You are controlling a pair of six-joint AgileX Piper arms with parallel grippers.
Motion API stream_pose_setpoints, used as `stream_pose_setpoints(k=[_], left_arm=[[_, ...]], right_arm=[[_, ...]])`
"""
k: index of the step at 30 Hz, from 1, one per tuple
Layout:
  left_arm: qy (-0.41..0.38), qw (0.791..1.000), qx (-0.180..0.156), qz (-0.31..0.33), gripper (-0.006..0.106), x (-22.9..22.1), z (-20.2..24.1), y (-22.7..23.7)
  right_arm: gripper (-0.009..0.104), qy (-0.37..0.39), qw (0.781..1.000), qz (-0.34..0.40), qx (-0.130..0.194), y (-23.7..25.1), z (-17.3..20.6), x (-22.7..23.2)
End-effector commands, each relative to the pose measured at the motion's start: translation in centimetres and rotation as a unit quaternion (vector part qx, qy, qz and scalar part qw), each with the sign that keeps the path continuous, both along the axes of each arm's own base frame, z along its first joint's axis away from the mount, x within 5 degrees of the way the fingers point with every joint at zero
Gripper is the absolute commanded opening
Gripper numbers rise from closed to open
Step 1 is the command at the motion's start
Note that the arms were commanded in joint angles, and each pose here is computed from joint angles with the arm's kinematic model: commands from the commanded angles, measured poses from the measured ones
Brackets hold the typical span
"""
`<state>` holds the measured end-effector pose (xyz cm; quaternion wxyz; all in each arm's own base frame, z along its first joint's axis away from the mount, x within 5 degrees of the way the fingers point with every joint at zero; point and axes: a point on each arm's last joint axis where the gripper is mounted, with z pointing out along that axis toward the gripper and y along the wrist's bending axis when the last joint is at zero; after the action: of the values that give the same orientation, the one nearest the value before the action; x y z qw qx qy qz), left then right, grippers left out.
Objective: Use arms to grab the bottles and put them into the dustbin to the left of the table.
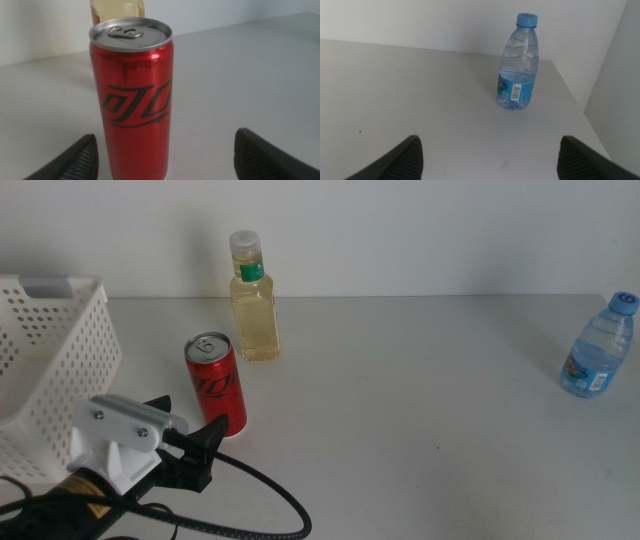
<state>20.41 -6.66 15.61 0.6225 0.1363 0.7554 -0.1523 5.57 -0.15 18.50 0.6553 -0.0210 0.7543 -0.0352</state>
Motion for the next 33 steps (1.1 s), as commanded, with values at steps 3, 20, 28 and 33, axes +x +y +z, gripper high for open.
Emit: stream_pose_setpoints(k=[3, 20, 28, 33], left_arm=[[-0.049, 0.998, -0.028, -0.002, 0.092, 2.0, 1.2, -0.7], [-0.051, 0.998, -0.032, 0.010, 0.092, 7.0, 0.0, -1.7], [-0.049, 0.998, -0.033, 0.012, 0.092, 8.8, -1.1, -2.1], [-0.052, 0.998, -0.035, 0.011, 0.092, 9.9, -1.7, -2.4]], right_arm=[[0.094, -0.052, 0.999, -0.003, -0.010, 0.0, 1.1, -0.1], [0.094, -0.052, 0.999, -0.003, -0.010, 0.0, 1.1, -0.1], [0.094, -0.052, 0.999, -0.003, -0.010, 0.0, 1.1, -0.1], [0.094, -0.052, 0.999, -0.003, -0.010, 0.0, 1.1, -0.1]])
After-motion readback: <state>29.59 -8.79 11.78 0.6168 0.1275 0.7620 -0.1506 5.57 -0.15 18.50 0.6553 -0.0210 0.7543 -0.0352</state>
